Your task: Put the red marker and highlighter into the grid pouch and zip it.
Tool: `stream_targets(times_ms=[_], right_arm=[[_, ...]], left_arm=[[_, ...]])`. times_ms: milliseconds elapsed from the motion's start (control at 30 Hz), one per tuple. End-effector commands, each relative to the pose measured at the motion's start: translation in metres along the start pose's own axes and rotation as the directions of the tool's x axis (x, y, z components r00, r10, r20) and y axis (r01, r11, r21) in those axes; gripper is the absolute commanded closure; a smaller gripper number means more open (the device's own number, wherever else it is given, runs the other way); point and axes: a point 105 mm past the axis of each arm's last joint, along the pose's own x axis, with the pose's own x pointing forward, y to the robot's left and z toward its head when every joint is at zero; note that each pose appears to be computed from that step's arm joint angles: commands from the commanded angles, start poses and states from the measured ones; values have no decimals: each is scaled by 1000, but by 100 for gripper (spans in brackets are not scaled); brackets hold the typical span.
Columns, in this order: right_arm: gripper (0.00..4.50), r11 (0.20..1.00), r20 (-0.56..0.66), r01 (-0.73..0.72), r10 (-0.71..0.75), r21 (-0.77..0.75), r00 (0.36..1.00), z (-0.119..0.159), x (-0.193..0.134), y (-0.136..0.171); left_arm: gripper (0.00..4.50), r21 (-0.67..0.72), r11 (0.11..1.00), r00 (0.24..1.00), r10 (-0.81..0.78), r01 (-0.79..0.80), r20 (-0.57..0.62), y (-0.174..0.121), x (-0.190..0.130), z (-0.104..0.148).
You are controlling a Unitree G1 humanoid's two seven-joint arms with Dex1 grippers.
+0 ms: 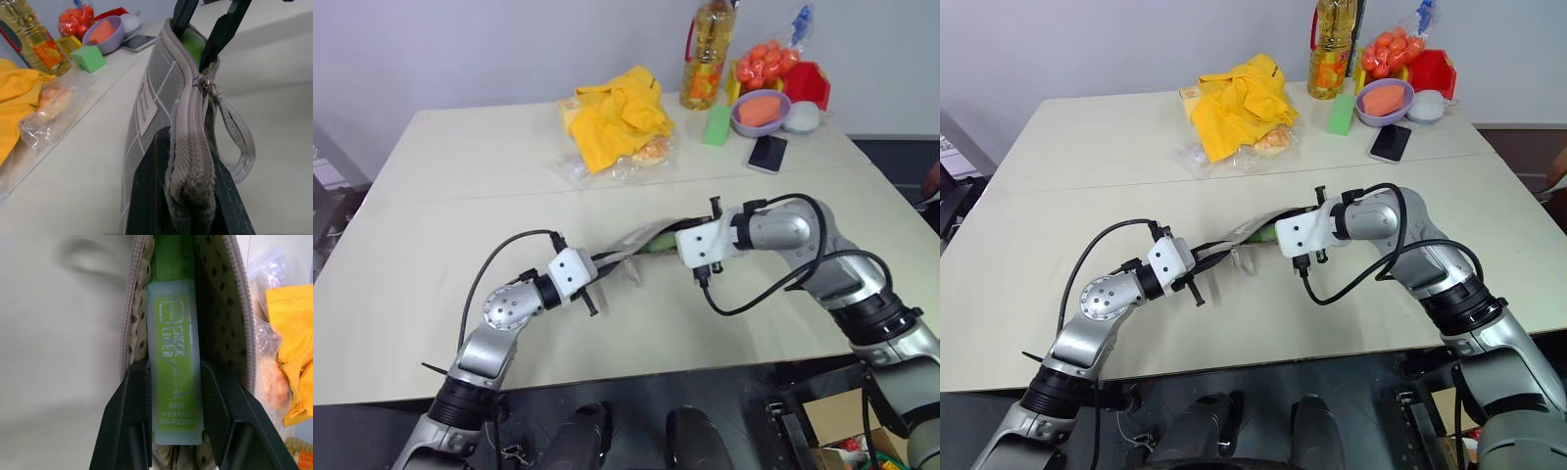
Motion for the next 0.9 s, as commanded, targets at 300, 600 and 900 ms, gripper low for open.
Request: stream_targets(times_ms=[300,600,900], right_arm=[[61,871,360,117,-316,477,878,36,-70,-63],[61,609,415,-157,-309,777,855,38,-42,-9],[61,421,287,-88,-436,903,853,38,10,-7]], left_arm=[[450,-99,974,974,213,-205,78,35,7,19],[450,-170,952,957,272,-253,100,40,25,22],[450,-192,954,959,255,-229,123,33,35,27]])
